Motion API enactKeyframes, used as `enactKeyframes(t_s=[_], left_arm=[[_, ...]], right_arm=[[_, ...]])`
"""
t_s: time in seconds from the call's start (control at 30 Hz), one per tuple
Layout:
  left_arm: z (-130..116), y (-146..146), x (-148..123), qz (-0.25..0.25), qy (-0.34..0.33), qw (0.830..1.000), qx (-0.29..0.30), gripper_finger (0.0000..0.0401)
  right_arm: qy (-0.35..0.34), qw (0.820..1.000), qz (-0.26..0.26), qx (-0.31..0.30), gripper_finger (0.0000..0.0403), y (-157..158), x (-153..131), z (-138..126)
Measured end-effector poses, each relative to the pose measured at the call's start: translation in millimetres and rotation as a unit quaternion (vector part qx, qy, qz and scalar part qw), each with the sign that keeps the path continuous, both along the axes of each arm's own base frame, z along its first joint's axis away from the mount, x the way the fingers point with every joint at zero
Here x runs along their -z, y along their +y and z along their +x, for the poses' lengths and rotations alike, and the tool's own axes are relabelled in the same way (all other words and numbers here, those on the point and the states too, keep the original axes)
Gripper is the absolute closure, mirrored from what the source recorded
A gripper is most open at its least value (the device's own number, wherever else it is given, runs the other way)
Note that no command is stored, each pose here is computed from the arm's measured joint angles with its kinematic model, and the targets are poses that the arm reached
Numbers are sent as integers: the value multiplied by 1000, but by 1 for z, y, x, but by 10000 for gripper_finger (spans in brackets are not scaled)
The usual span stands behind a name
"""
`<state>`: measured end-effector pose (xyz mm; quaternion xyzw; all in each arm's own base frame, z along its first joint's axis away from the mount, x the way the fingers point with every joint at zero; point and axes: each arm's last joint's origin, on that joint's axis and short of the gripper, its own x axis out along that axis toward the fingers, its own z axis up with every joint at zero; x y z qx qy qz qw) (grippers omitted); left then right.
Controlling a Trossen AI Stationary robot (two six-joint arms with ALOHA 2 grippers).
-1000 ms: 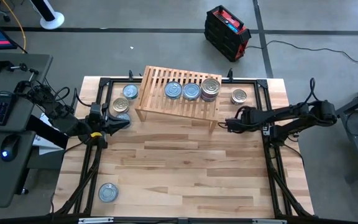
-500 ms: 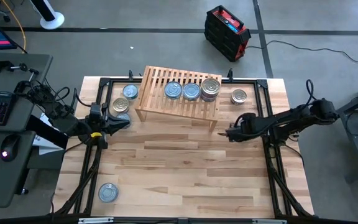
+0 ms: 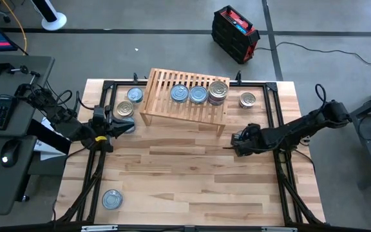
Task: Stack canned seafood by type on shelf
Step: Move the blue tuna can to the middle right of the table, then adjust the tuna cans on the shelf
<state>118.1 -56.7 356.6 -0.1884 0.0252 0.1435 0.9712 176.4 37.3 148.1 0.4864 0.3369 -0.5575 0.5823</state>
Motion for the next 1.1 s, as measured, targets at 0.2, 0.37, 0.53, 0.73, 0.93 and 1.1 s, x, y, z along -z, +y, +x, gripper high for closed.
enactKeyframes(t_s=[0.2,0.37,0.53,0.73,0.93,1.1], left_arm=[[23,5,5,-7,7,999,-52,401],[49,22,-1,-18,15,999,-32,401],[74,43,-13,-17,35,999,-2,401],[95,56,-28,15,69,997,30,401],[105,57,-27,42,102,993,35,401],[109,56,-23,41,114,992,36,401]], right_arm=[[-83,996,27,-20,403,13,-1,14],[-125,990,44,-42,403,23,-3,20],[-164,981,64,-84,403,36,-6,25],[-184,969,95,-133,403,53,-9,24],[-210,960,110,-152,403,65,-12,23],[-230,955,108,-155,403,71,-14,23]])
